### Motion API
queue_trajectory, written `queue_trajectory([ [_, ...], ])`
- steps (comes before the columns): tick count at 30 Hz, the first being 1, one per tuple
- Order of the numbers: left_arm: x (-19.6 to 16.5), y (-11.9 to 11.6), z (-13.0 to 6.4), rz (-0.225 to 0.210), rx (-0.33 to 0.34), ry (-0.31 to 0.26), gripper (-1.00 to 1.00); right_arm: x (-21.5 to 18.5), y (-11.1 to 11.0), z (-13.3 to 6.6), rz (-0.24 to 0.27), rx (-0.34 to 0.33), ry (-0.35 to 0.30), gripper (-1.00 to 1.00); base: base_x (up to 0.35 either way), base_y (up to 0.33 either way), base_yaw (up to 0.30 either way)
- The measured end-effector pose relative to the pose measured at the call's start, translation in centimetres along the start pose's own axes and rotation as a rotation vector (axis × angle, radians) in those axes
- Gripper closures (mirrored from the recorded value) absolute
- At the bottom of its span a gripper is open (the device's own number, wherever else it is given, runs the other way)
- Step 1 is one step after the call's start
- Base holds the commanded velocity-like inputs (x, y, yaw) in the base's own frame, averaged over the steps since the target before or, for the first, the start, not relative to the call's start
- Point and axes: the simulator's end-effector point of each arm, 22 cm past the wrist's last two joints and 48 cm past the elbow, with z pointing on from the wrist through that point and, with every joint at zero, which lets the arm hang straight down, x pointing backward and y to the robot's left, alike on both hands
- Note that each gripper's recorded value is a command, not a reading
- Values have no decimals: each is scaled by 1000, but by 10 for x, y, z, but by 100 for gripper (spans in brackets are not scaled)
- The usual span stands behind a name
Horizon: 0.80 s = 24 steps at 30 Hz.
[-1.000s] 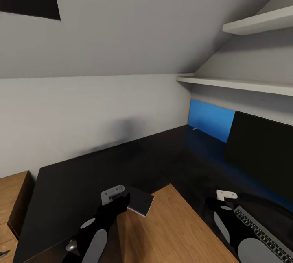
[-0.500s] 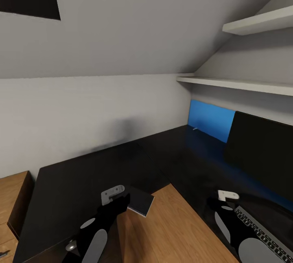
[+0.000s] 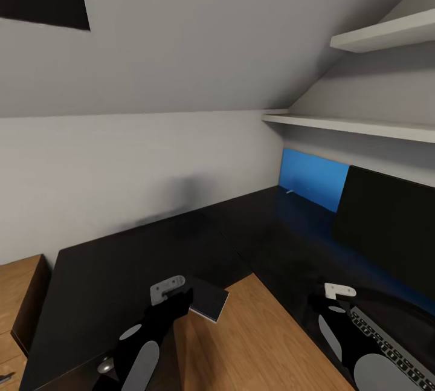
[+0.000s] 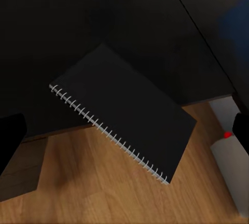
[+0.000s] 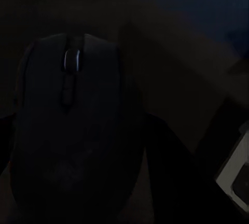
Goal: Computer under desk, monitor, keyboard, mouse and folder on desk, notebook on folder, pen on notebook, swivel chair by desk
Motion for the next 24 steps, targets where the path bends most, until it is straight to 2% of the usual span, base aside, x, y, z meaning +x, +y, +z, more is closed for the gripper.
queue_trajectory([
  [24,-5,-3,-4,0,0,1,-100,-5,-1,-4,0,0,2,100,0,0,0],
])
